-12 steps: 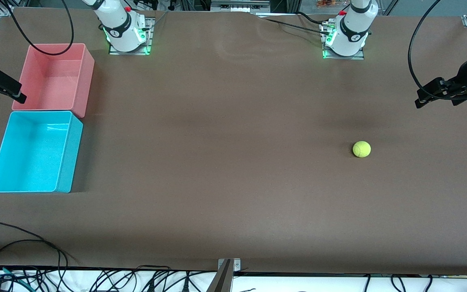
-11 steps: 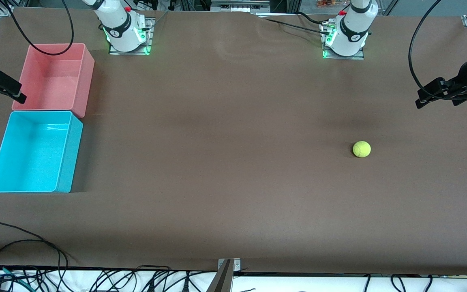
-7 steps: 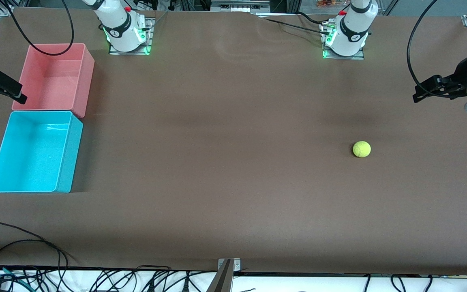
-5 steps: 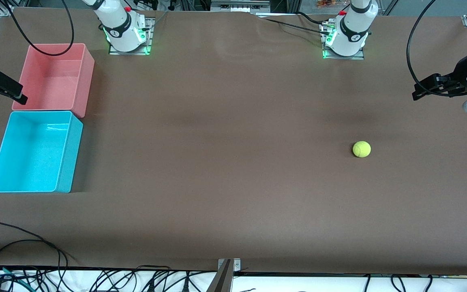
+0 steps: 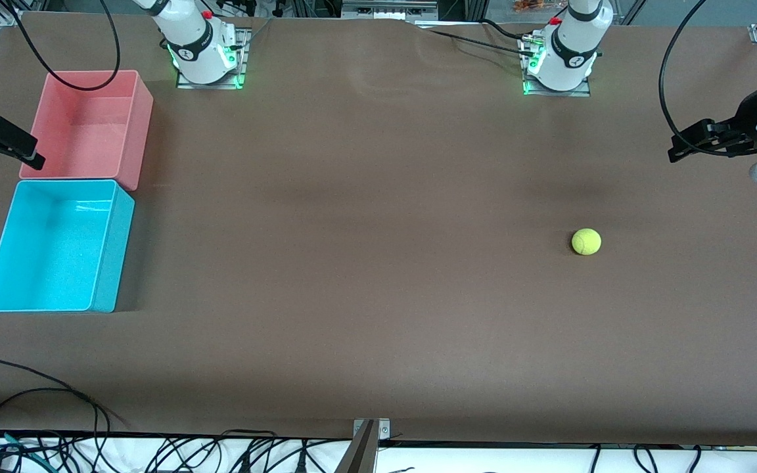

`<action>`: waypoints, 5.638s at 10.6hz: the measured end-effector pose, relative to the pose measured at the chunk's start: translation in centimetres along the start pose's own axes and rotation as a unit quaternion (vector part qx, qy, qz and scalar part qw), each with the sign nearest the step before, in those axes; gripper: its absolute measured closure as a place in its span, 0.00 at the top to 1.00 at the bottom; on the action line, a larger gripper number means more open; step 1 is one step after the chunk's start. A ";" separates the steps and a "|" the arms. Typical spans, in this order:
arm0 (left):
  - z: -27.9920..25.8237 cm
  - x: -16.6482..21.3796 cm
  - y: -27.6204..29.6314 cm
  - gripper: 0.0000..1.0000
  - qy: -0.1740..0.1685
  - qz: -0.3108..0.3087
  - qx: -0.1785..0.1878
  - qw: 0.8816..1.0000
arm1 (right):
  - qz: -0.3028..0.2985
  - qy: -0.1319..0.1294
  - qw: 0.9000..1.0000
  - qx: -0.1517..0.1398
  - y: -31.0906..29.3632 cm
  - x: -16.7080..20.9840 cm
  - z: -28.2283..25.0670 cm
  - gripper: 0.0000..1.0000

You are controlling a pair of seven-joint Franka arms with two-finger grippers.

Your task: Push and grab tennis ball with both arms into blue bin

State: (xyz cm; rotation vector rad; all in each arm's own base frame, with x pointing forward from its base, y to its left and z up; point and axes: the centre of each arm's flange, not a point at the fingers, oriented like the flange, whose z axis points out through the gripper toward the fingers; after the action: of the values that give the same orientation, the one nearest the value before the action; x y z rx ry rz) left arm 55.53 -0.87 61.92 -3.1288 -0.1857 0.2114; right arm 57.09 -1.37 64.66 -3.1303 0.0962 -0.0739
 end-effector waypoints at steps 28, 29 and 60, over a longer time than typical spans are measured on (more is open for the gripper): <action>0.2 0.2 -0.9 1.00 -0.003 -0.008 -0.001 1.000 | 0.000 -0.002 1.000 0.000 0.1 0.1 0.3 1.00; 0.2 0.2 -0.9 1.00 -0.003 -0.008 -0.001 1.000 | 0.000 -0.002 1.000 0.000 0.1 0.1 0.3 1.00; 13.3 5.8 -4.9 1.00 0.017 -0.027 0.059 0.998 | 0.000 -0.003 1.000 0.000 0.1 0.2 0.4 1.00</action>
State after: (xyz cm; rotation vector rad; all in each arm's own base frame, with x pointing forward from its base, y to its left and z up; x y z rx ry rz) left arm 58.89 4.54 47.97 -3.0037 -0.2484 0.1610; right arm 57.30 -1.52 64.30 -3.1310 0.0977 -0.0657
